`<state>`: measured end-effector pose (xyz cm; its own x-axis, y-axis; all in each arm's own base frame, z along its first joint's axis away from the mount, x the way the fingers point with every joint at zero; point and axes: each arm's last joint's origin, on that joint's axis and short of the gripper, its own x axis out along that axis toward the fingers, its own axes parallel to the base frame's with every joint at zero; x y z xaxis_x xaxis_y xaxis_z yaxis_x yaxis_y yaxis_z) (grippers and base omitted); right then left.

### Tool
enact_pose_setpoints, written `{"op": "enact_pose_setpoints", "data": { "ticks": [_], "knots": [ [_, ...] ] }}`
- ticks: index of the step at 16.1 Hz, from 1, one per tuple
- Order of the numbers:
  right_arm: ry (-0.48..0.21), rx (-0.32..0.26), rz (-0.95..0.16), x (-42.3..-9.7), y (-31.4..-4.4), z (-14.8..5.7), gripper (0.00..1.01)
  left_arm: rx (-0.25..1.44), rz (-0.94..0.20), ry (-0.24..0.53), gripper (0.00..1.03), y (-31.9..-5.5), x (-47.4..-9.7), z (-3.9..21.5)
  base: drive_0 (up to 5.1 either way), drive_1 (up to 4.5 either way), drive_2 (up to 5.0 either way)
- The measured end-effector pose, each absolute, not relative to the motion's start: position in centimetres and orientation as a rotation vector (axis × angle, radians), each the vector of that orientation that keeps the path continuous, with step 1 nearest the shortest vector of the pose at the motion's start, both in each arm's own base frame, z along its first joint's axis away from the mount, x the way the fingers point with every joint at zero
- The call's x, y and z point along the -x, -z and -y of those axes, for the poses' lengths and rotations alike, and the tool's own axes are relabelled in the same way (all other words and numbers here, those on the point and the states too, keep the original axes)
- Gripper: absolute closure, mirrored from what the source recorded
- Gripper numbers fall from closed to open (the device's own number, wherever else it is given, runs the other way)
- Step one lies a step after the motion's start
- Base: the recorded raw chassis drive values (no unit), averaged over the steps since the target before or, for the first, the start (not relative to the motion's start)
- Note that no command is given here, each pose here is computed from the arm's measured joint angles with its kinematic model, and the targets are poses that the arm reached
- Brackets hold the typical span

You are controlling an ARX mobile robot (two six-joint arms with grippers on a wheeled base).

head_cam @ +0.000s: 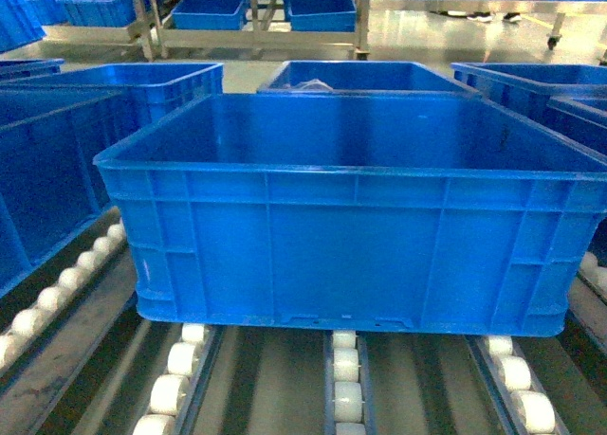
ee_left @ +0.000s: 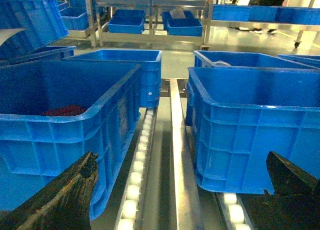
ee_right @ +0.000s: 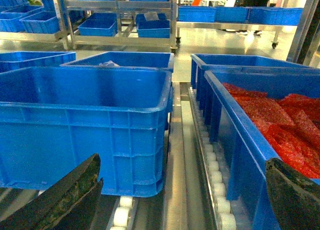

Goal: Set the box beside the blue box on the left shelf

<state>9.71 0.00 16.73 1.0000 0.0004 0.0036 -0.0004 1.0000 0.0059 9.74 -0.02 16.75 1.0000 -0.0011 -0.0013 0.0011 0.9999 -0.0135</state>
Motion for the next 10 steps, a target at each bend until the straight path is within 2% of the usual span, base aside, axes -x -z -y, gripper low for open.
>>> {"op": "enact_pose_setpoints", "data": {
  "ticks": [10],
  "knots": [
    [0.000,-0.006,0.004,-9.71,-16.73,0.00,0.03,0.014,-0.001,0.001,0.05,-16.75,-9.74,0.02,0.0,0.00,0.0]
  ]
}}
